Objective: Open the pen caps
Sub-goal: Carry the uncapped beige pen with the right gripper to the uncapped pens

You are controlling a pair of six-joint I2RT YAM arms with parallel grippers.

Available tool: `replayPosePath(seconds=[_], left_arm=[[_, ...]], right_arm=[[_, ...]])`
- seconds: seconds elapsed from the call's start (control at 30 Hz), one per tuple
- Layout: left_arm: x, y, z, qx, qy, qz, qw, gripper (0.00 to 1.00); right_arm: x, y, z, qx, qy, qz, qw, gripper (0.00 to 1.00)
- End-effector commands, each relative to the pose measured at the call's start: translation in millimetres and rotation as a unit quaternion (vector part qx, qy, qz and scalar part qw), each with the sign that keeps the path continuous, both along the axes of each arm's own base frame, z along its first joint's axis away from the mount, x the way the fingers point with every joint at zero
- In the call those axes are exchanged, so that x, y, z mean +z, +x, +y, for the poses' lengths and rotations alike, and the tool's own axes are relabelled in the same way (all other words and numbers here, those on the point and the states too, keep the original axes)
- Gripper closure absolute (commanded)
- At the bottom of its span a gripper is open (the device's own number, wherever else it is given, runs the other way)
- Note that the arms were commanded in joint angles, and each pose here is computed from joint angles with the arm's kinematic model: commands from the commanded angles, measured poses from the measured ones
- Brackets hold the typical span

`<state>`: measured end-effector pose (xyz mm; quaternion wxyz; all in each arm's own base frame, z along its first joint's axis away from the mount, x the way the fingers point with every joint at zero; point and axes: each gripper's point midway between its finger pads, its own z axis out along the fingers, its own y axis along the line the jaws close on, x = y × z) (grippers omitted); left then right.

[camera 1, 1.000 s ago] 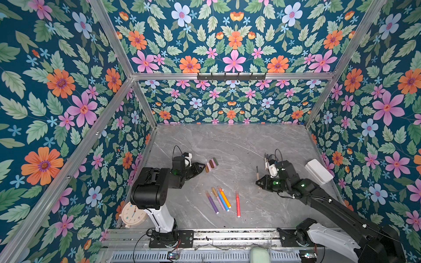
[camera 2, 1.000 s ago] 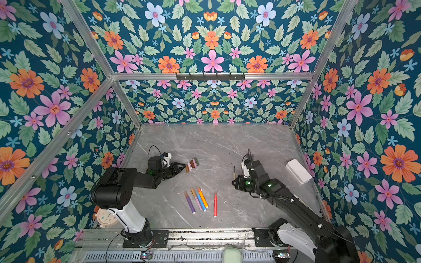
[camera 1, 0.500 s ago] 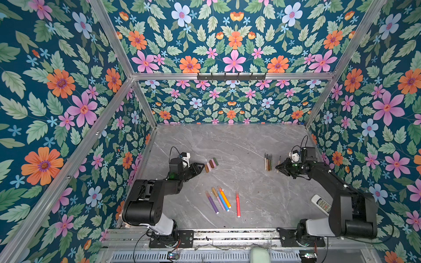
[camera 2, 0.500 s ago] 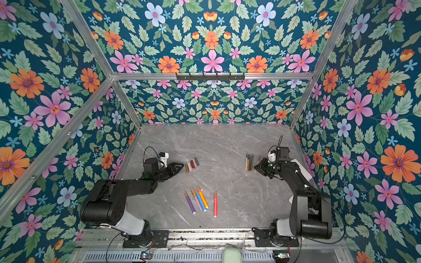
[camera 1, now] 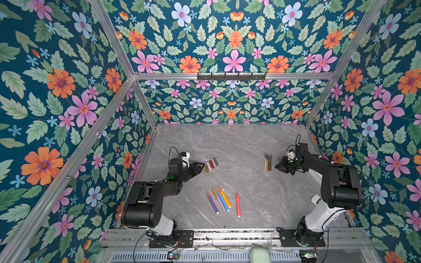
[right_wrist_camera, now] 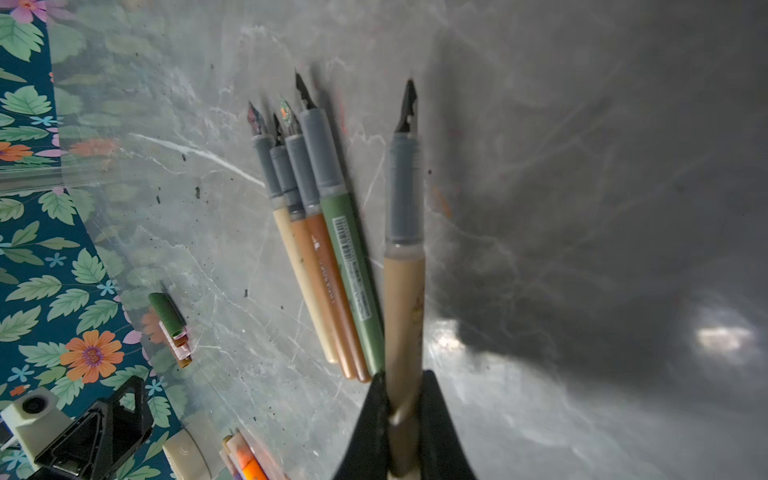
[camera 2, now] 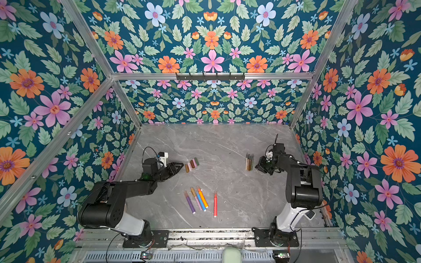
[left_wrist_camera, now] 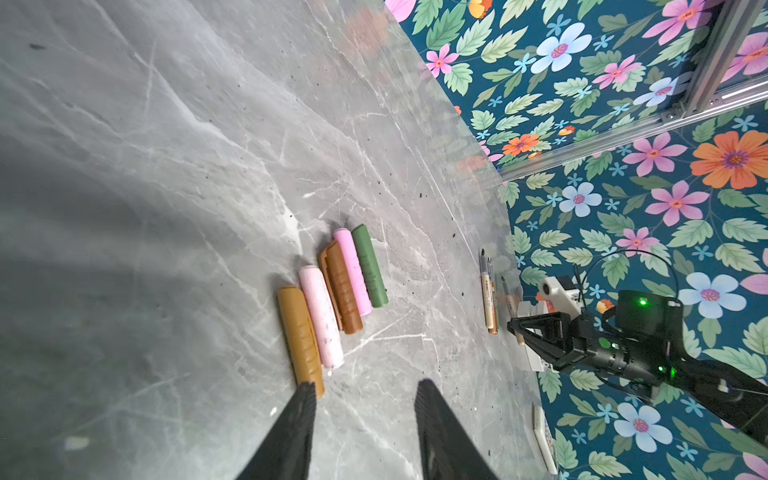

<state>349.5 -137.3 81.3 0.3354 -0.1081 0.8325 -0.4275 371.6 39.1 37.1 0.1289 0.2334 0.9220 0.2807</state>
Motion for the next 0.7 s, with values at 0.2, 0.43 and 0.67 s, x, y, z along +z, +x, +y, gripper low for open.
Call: replayPosePath(seconds=[0.2,0.43,0.67], left_arm=[[3.7,2.9,-2.8,-0.007,-0.006,-0.014,1.0,0.56],[-0.7,4.2,-2.6,-0.008,-0.005,-0.008,1.0,0.57],[-1.1,5.3,-3.5,-0.01,-0.005,-0.008,1.0,0.57]], right_arm=[[-15.2,9.8,1.4,0.01,0.007,0.011,1.0,1.0],[-21.5,8.6,2.1,0.013,0.009,0.019,1.0,1.0],[-25.1,5.8,2.8,0.014,0.01,0.019,1.0,0.93]])
